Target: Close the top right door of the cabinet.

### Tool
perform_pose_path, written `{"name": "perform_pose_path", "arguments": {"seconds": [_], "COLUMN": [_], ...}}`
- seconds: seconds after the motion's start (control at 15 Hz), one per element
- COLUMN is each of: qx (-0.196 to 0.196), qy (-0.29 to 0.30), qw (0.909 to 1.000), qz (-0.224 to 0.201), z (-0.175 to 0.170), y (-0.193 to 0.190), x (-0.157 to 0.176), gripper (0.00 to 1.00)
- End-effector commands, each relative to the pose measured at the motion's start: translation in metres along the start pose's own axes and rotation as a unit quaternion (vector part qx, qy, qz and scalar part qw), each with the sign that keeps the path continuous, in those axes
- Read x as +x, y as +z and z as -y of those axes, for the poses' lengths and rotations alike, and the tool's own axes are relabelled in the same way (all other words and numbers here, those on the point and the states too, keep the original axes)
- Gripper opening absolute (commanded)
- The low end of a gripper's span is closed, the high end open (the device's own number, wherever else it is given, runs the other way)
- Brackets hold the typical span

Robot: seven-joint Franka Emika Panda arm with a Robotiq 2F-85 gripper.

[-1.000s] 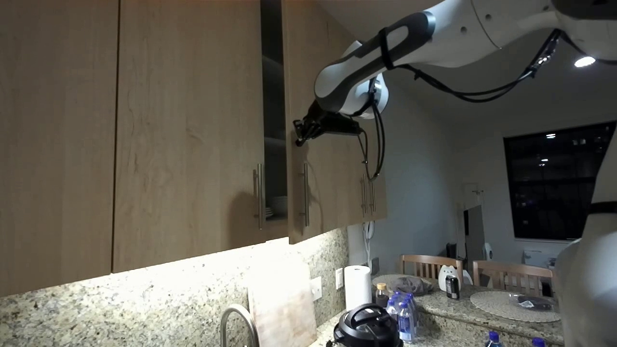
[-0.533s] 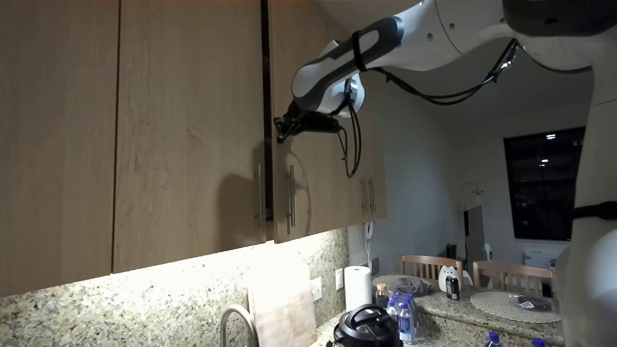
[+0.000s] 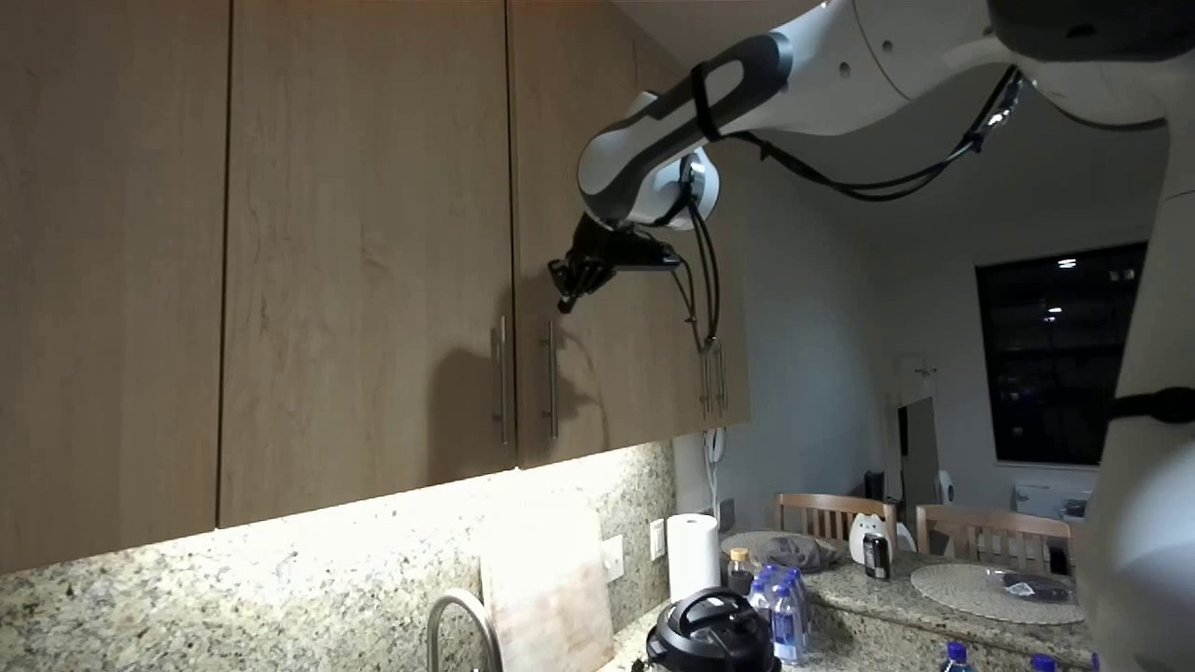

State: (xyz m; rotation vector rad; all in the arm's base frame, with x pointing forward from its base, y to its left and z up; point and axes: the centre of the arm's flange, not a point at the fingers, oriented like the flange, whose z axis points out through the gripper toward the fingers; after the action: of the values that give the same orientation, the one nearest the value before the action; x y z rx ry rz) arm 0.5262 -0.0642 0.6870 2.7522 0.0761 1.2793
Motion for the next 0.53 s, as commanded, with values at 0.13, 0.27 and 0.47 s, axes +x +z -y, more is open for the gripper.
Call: {"name": "perform_pose_path", "arguments": {"seconds": [0.13,0.27,0.47], "qx": [0.034,0.052,0.053], "qy": [-0.036,-0.046,-0.068], "qw": [0.9855,0.9716,0.9454], "qz": [0.162,0.226,0.314], "z": [-0.034,-0.038,-0.044], "y": [-0.013,-0.006,0.0], "x": [-0.136,-0.182,-0.237], "gripper": [0.04,0.04,0.04]}}
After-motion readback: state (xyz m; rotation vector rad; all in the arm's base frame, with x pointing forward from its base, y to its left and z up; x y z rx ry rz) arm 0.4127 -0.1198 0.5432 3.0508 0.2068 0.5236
